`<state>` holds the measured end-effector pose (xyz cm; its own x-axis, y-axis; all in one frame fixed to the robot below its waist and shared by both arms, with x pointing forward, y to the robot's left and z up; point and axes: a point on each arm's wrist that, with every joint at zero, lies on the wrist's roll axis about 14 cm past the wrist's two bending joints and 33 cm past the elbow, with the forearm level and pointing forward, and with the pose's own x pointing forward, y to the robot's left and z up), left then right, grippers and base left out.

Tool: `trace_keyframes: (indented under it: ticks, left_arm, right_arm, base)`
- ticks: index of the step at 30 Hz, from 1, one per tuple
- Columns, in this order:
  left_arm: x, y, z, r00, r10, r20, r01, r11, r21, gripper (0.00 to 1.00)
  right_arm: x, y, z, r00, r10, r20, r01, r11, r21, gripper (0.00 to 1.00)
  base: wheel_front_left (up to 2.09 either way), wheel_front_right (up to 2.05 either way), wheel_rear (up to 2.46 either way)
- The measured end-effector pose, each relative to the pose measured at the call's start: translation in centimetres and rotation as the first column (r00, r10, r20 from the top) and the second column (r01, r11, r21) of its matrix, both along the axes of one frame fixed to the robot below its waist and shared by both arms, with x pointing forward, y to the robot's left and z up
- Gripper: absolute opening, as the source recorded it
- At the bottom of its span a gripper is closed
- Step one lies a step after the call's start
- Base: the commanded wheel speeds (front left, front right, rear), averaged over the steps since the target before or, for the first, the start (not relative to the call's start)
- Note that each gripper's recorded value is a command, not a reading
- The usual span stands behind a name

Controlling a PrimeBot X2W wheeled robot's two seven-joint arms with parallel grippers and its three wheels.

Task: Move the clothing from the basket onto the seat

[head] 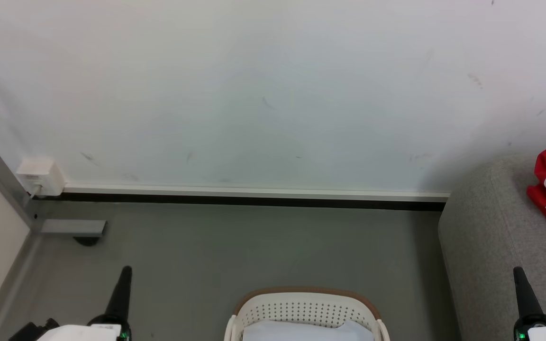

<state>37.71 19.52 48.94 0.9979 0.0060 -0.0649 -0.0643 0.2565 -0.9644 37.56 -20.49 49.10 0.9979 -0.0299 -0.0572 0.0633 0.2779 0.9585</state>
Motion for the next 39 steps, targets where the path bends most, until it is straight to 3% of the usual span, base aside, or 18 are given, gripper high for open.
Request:
trace_keyframes:
  ticks: [39]
  left_arm:
    - [1.1, 0.4, 1.5, 0.999, 0.010, 0.053, 0.004, 0.967, -0.255, 0.00]
  right_arm:
    - [1.1, 0.5, 1.2, 0.999, 0.014, 0.052, -0.028, 0.959, 0.281, 0.00]
  base:
    - [0.00, 0.00, 0.00]
